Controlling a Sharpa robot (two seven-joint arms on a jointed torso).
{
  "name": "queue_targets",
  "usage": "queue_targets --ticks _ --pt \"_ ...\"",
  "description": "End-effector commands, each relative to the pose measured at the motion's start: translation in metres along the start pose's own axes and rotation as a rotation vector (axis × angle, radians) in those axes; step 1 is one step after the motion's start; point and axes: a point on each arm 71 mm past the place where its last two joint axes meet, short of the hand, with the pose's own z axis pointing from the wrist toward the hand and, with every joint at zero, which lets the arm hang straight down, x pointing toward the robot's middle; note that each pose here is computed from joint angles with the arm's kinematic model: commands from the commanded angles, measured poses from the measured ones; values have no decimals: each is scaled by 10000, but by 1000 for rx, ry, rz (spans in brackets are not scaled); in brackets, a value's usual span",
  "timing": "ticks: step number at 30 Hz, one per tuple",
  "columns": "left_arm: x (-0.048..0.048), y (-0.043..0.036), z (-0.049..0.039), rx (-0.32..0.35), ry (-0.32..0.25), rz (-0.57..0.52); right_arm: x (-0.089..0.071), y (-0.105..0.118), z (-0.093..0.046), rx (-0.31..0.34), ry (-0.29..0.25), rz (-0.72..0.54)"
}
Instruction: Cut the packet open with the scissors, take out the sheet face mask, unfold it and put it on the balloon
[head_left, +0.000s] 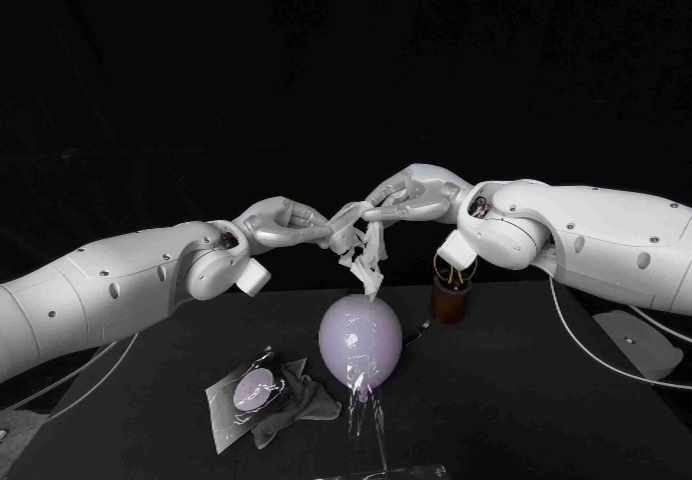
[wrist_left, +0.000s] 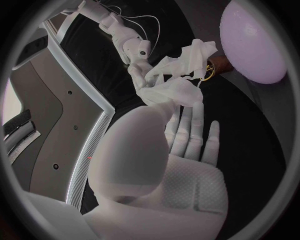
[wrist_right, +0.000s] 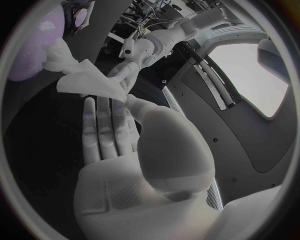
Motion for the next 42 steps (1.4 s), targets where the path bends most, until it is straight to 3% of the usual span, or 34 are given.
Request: queue_targets --ticks 1,9,20,29,42 --pt "-33 -106 6 45 -21 23 -33 -40 1 20 -33 -54" --pt "-87 -270 14 52 -9 77 -52 -107 -5 36 -53 -75" --pt "-161 -363 46 27 -54 175 -81 -129 -16 40 -84 -82" --pt "-158 -453 83 50 -91 202 -57 -142 -14 48 -75 -61" --pt "-218 -757 97 109 -128 208 -32 -218 -20 65 -67 -32"
